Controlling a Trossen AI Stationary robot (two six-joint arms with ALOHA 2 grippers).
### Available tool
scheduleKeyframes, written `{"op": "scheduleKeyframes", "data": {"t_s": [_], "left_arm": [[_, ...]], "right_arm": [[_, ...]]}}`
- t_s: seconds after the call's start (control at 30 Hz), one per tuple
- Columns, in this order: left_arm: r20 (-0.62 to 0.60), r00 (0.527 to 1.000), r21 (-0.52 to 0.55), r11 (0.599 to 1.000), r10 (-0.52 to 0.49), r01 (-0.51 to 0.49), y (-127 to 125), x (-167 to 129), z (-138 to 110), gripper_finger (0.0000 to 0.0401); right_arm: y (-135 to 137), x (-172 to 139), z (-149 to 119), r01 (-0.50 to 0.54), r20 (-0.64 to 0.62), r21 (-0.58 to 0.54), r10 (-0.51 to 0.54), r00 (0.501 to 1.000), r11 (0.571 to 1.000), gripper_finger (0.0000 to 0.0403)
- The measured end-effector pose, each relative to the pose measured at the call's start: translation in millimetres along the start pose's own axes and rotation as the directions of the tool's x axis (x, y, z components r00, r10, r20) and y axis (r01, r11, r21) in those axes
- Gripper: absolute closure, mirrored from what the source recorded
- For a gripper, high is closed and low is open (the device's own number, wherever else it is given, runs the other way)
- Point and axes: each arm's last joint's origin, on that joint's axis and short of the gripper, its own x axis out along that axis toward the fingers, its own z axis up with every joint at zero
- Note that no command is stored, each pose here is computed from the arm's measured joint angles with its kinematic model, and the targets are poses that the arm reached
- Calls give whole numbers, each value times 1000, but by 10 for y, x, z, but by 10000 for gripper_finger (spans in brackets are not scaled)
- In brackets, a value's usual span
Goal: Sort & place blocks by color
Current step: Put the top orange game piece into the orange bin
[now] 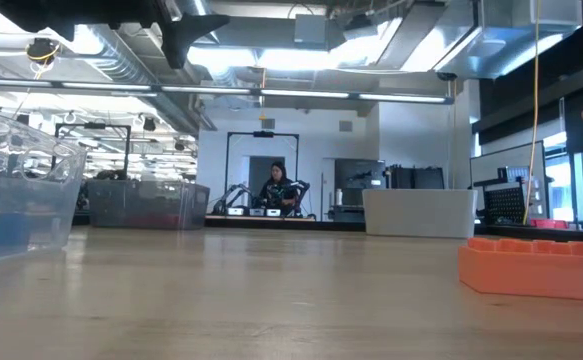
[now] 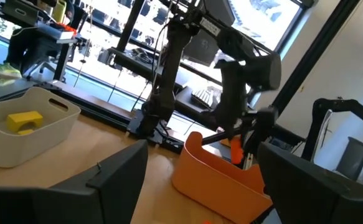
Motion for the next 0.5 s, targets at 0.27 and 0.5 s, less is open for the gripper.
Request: {"op": "scheduleKeyframes", "data": {"t_s": [0.27, 0.5], "left_arm": [[1, 1000, 0, 1000, 0, 0, 0, -1, 1, 107], [2, 1000, 1, 1000, 1, -1, 1, -1, 2, 107]], "right_arm": [[-207, 534, 25, 122, 7, 115, -124, 992, 986, 306], [-414, 782, 76, 191, 5, 159, -194, 981, 969, 306]]}}
